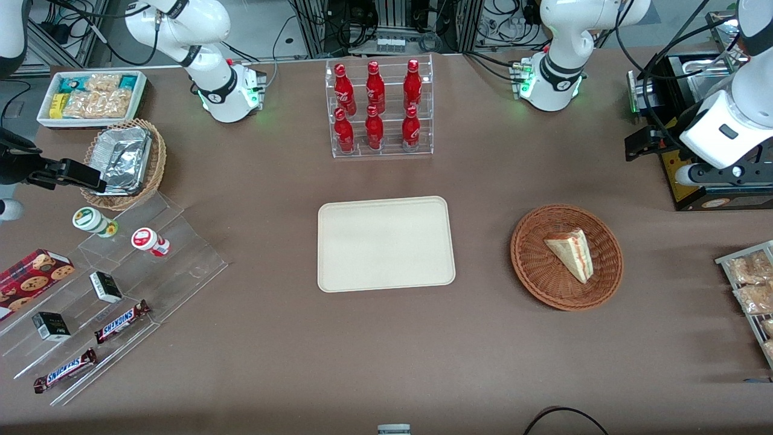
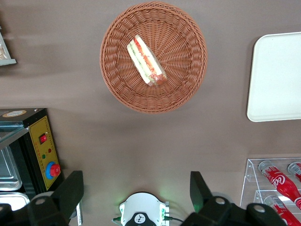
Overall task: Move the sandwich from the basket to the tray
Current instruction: 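Move the left gripper down over the wrapped sandwich in the wicker basket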
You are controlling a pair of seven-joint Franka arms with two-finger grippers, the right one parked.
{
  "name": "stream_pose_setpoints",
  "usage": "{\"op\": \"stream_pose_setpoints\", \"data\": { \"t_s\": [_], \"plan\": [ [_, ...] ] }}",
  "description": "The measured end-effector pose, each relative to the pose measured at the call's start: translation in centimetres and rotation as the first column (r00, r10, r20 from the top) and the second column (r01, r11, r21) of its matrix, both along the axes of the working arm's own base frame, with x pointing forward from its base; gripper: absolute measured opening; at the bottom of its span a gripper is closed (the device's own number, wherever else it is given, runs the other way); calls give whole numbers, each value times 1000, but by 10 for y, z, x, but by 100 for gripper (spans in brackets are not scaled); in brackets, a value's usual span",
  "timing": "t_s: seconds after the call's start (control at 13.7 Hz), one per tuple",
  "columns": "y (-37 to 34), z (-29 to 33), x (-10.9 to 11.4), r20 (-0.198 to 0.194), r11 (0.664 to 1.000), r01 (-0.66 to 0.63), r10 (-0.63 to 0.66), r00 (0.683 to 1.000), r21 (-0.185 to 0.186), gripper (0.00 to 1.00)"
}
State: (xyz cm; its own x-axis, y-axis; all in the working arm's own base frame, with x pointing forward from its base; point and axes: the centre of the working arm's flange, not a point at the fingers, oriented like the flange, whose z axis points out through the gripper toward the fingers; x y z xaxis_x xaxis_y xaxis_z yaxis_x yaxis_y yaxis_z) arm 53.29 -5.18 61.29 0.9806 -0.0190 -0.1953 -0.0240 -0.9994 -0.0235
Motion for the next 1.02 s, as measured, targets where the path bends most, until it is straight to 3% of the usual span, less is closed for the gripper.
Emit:
{"op": "stream_pose_setpoints", "data": {
  "t_s": [0.44,0.59,0.8,1.02],
  "plan": [
    [-3,-26,14,34,1000,4,-4,999,-5,100],
    [-4,-56,23,40,1000,6,-6,999,-7,100],
    [-5,-114,38,17,1000,6,-6,1000,-9,100],
    [-4,-161,46,45,1000,4,-4,999,-14,100]
  ]
}}
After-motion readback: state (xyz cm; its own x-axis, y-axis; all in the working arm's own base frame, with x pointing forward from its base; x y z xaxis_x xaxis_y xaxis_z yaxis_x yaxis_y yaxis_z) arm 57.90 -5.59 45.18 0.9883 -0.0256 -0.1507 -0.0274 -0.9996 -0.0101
